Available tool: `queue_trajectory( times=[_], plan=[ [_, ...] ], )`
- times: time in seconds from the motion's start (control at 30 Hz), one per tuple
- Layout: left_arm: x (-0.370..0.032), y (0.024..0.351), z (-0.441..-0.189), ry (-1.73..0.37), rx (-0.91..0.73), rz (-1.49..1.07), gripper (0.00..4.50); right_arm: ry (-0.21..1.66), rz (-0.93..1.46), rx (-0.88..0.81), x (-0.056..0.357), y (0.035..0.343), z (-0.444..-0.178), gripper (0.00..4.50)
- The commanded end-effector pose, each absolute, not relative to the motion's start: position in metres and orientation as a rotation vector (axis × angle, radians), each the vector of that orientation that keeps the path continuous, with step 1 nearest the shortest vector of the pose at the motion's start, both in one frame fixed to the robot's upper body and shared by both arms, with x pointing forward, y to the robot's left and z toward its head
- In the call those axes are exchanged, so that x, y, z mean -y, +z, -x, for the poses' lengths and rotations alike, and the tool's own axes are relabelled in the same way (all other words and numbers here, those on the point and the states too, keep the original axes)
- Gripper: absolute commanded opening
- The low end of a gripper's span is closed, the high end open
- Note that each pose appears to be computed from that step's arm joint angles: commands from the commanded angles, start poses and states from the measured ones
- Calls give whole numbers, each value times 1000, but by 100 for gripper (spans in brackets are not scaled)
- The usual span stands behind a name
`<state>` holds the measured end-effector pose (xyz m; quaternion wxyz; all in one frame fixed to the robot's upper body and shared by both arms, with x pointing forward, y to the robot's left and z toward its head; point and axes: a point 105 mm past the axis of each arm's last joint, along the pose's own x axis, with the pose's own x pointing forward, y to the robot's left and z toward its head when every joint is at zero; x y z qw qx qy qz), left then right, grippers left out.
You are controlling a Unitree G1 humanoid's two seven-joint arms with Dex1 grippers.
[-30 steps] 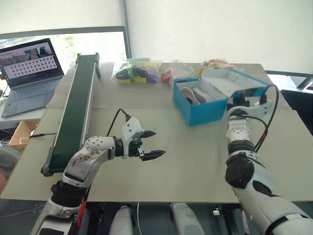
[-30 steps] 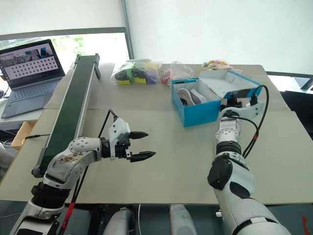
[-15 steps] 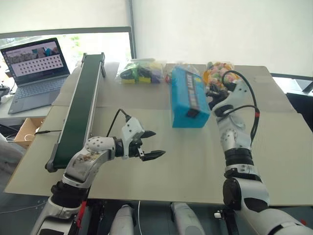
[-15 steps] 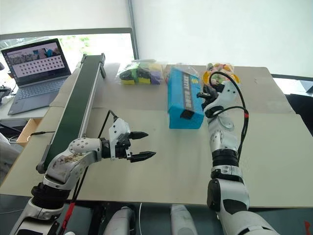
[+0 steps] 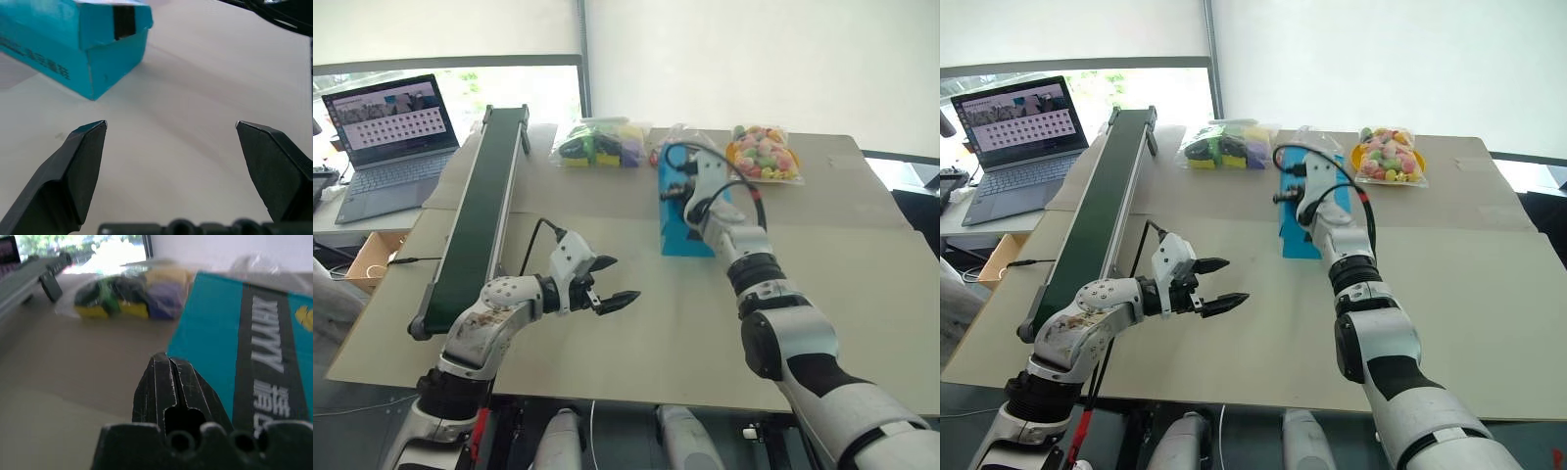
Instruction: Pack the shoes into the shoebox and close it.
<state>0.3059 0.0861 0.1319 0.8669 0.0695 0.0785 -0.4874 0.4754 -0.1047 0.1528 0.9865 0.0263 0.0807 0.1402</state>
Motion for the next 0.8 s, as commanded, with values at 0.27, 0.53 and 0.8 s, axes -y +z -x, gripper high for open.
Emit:
queue_trajectory(
  times=[0.27,0.53,0.8],
  plan=[
    [-108,156,-313,-836,-64,-68,450,296,-75,-126,116,162,-478,1],
    [-139,175,-328,-611,10,18,450,258,-289,113,155,245,-456,1],
    [-144,181,-327,-551,40,68,450,198,-2,53,188,232,-418,1]
  ],
)
